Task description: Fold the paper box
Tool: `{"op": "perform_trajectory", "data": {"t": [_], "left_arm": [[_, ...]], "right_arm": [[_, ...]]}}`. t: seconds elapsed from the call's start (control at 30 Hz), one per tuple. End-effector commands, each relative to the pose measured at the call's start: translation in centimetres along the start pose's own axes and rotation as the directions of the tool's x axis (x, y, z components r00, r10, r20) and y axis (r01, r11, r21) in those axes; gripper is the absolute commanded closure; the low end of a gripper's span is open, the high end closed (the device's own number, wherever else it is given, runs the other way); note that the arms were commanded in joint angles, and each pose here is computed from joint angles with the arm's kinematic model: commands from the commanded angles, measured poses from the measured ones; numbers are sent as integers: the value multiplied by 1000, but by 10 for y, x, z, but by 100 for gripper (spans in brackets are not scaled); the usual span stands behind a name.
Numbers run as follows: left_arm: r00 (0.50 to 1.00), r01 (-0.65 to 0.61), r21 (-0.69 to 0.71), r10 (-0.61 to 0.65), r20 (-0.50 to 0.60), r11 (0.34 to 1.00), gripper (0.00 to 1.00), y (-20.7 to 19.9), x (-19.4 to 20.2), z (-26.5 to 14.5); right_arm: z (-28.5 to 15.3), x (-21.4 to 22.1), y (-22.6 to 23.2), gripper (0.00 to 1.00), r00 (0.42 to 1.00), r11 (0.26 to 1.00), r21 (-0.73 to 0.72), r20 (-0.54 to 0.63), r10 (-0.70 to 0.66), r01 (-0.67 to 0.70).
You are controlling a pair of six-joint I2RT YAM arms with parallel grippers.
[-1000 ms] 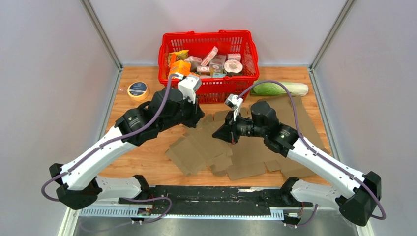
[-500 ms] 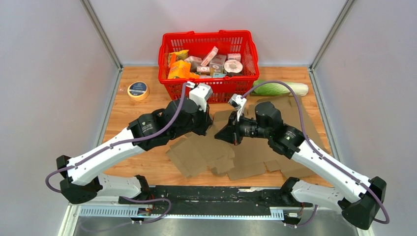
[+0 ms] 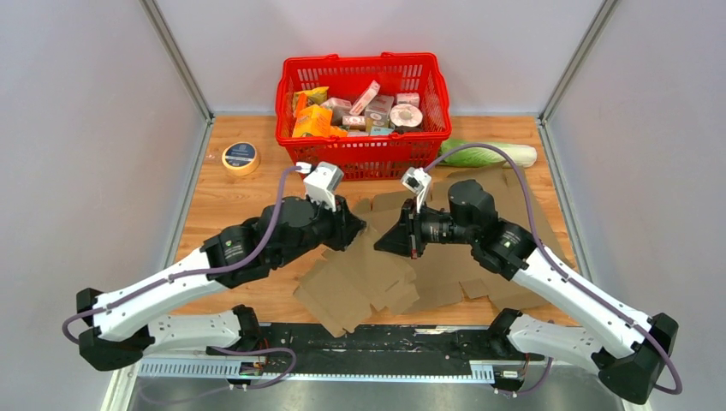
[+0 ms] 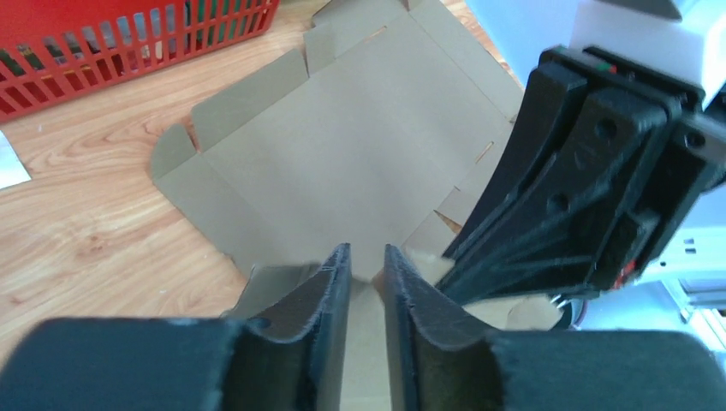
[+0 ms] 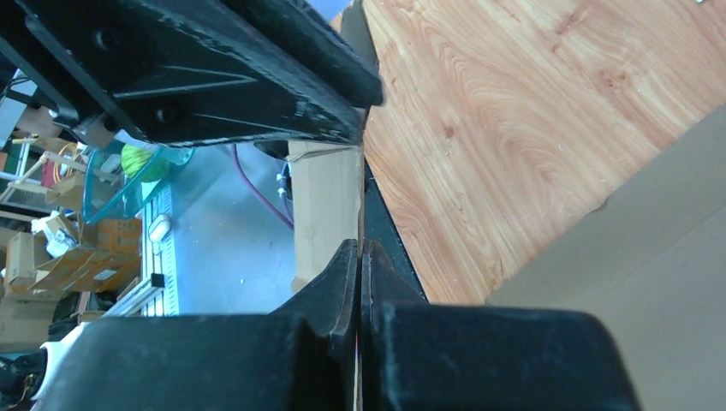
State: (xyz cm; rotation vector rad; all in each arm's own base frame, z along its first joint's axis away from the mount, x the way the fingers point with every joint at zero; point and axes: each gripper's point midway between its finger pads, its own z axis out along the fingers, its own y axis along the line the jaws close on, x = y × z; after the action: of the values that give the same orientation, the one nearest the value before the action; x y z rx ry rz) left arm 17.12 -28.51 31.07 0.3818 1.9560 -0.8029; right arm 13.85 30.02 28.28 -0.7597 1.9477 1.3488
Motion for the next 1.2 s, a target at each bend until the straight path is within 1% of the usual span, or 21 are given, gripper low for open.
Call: {"op": "perform_trajectory", "data": {"t": [0.0, 0.03, 0.07, 0.13, 0.17, 0.2, 0.23, 0.27, 0.33, 0.43, 0.53, 0.57, 0.63, 0.67, 0.83, 0.9, 0.93, 0.97, 1.07, 1.17], "left_arm": [[1000, -30, 5, 30, 7, 1000, 64, 11, 2, -31], [999, -39, -5, 39, 9, 999, 62, 16, 2, -37], [998, -50, -18, 51, 21, 999, 60, 25, 0, -52], [996, -43, -73, 48, 71, 996, 56, 44, -7, -72], [997, -53, -115, 60, 56, 992, 55, 56, -3, -79], [995, -52, -169, 65, 73, 984, 58, 68, -6, -86], [994, -44, -184, 61, 91, 982, 63, 73, -11, -96], [995, -58, -202, 74, 72, 978, 67, 78, -9, -101], [994, -62, -185, 76, 72, 981, 69, 74, -13, -103], [995, -73, -168, 83, 52, 983, 70, 65, -17, -97], [994, -96, -198, 103, 24, 975, 70, 69, -13, -92], [994, -98, -216, 104, 18, 971, 73, 71, -12, -89], [996, -83, -253, 84, -6, 964, 85, 80, -8, -81], [997, -72, -250, 73, -6, 966, 90, 79, -9, -78], [997, -76, -193, 68, -46, 978, 91, 65, -3, -55], [998, -63, -152, 58, -32, 986, 91, 56, -5, -49], [998, -60, -144, 56, -33, 988, 92, 54, -4, -47], [999, -51, -131, 49, -21, 990, 95, 51, -6, -44], [997, -58, -110, 52, -52, 992, 100, 45, -2, -37], [996, -55, -88, 49, -76, 995, 100, 39, 2, -32]], "right_arm": [[-17, -39, 14, 100, 983, 995, 14, 155, -101, 100], [-17, -37, 12, 100, 983, 995, 23, 150, -102, 100], [-20, -37, 11, 100, 982, 994, 32, 156, -107, 103], [-22, -38, 6, 100, 980, 994, 58, 167, -106, 98], [-24, -40, 6, 100, 979, 994, 61, 173, -103, 94], [-27, -43, 9, 100, 978, 994, 62, 183, -105, 96], [-29, -45, 10, 100, 976, 993, 61, 188, -108, 98], [-30, -47, 11, 100, 975, 993, 62, 194, -111, 101], [-32, -51, 16, 100, 972, 992, 53, 200, -121, 113], [-33, -54, 19, 100, 969, 990, 47, 205, -140, 133], [-33, -59, 19, 100, 964, 988, 56, 216, -153, 144], [-34, -61, 20, 100, 964, 988, 56, 217, -155, 146], [-33, -62, 21, 100, 966, 988, 50, 210, -151, 143], [-35, -63, 24, 100, 964, 988, 45, 214, -157, 151], [-33, -64, 22, 100, 963, 987, 47, 214, -162, 155], [-31, -63, 21, 100, 965, 988, 43, 212, -156, 151], [-30, -63, 21, 100, 964, 988, 39, 216, -156, 151], [-30, -62, 21, 100, 965, 988, 36, 214, -152, 148], [-28, -62, 20, 100, 964, 989, 33, 220, -150, 146], [-28, -63, 21, 100, 963, 990, 28, 232, -139, 137]]}}
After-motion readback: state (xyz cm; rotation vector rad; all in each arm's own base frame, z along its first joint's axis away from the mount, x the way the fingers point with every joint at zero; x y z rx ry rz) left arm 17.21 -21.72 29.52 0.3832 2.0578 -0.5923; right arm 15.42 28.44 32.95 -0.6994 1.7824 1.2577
